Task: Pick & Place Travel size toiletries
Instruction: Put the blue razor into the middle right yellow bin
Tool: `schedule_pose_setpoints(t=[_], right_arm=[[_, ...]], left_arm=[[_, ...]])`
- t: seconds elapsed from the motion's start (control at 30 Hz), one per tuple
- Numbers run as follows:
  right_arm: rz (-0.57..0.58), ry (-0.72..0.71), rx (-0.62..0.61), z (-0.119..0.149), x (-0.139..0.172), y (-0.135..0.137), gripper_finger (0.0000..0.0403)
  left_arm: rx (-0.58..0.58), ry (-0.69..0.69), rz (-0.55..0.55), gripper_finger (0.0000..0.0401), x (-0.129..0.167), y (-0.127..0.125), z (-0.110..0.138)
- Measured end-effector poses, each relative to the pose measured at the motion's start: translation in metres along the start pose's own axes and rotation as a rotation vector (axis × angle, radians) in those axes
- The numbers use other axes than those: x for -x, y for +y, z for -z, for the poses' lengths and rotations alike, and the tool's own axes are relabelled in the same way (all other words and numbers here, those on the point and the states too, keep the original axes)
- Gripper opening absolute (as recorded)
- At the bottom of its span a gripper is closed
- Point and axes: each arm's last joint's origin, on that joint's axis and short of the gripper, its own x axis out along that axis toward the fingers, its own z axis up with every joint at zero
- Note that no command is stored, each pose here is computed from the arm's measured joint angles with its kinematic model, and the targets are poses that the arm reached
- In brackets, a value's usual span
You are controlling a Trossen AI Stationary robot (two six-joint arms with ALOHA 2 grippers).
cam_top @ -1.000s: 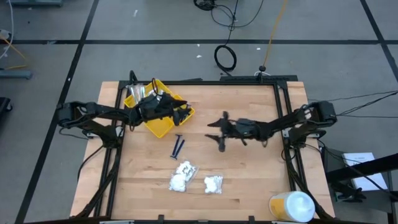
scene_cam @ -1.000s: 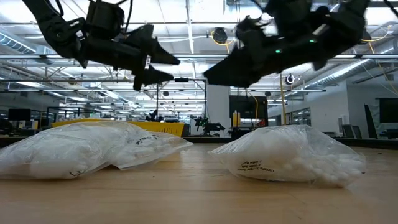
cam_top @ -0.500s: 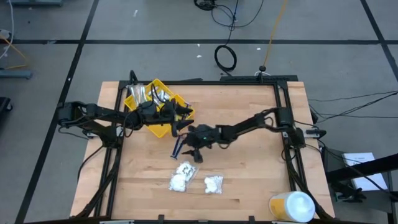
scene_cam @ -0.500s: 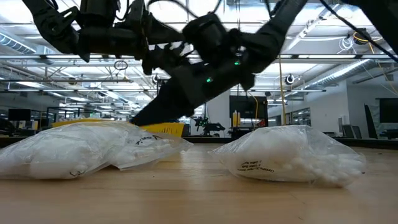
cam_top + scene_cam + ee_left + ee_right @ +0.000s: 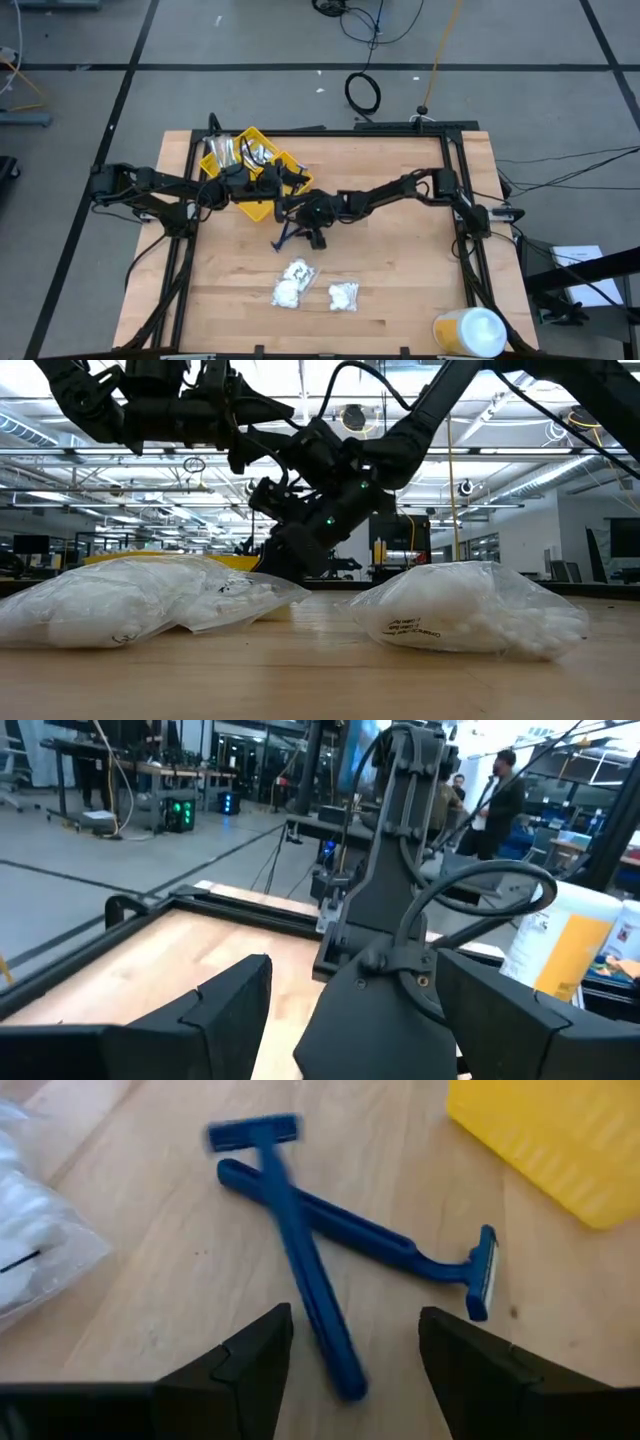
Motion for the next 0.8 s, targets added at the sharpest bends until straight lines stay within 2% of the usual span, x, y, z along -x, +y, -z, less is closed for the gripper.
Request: schedule_pose_setpoints(t=[0.27, 0.4, 0.6, 0.8], right_arm=[[-0.054, 0.142, -0.019, 0.009, 0.005, 0.006, 0.0206], [-0.076, 0.19, -0.028, 0.012, 0.004, 0.016, 0.0188], [-0.112, 0.252, -0.027, 0.015, 0.003, 0.03, 0.0122], [-0.146, 0.314, -0.031, 0.02, 0.003, 0.043, 0.0036]], left_arm=[[0.002, 0.014, -0.003, 0.0278, 0.0, 0.0, 0.001], [0.007, 0.024, -0.001, 0.0278, 0.0, 0.0, 0.002], [0.008, 0.029, 0.004, 0.0278, 0.0, 0.0, 0.003], [0.007, 0.034, 0.004, 0.0278, 0.0, 0.0, 0.004]])
